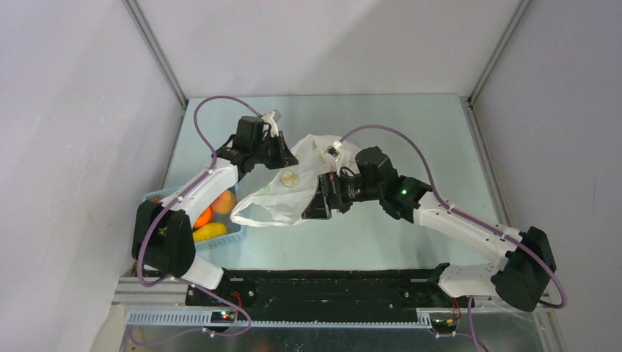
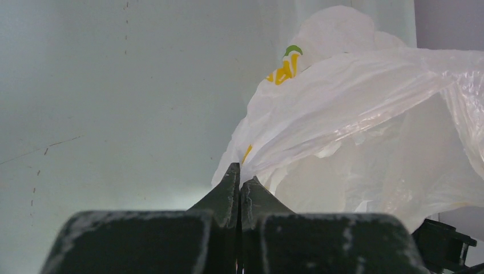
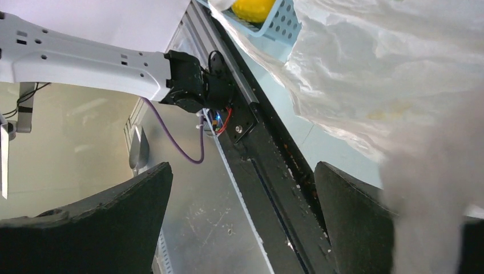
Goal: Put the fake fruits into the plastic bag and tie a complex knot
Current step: Open the plastic bag at the center of the board.
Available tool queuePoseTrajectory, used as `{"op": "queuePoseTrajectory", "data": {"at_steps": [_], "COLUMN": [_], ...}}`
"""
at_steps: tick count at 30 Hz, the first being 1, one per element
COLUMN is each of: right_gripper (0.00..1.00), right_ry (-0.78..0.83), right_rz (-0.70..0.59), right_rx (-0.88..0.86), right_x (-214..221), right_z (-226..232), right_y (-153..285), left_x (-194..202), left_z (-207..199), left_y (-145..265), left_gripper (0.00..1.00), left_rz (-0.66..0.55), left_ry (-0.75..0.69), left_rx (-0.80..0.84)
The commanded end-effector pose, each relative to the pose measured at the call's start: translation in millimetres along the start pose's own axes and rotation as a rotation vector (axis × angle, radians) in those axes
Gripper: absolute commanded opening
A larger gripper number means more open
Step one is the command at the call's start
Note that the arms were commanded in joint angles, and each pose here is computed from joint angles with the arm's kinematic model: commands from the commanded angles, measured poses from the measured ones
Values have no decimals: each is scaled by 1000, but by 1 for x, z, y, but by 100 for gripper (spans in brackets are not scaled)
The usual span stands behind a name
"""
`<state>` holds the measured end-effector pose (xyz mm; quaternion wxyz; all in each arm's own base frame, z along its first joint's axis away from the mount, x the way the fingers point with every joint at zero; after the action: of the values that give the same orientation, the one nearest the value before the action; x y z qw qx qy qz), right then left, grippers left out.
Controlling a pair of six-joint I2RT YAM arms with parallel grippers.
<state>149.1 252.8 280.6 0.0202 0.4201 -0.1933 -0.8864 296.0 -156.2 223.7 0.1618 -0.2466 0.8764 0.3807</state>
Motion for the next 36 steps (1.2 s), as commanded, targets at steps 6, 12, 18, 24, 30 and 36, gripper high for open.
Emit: {"op": "queuePoseTrajectory", "data": {"at_steps": [6,12,18,24,30,36], "right_gripper": [100,100,100,100,100,100], "right_ry": [18,-44,-85,-99,-109,-104], "right_rz": [76,271,397,410,448,514], "right_rx": [-94,-111,-53,-203,-334,-382], "right_x": [6,27,46,43,45,56], "right_z": [8,8,1,20,41,49], "right_y": [-2,9,15,18,35,58], "left_x": [-12,-18,-21,-22,-23,-26], "left_z": [-7,-3,-1,2,5,10], "left_y": [16,21,25,26,28,31], "left_gripper": [0,0,0,0,0,0], "left_rz": [-94,-121,-141,-149,-172,-194], "left_ry": [-38,-32,-32,-40,-50,-73], "left_rx": [-13,-25,-35,-62,-106,-167]}}
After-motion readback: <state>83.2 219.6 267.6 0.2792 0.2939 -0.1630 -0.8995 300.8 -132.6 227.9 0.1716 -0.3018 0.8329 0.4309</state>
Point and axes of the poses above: each gripper's point midway between its finger pads, its own y axis back along the fingers, its own z axis along the line the jaws close on, x = y × z, the point moved 10 cm from there along y, back along the fingers, and after that the axes turned 11 degrees about y, right-handed, at the moved point
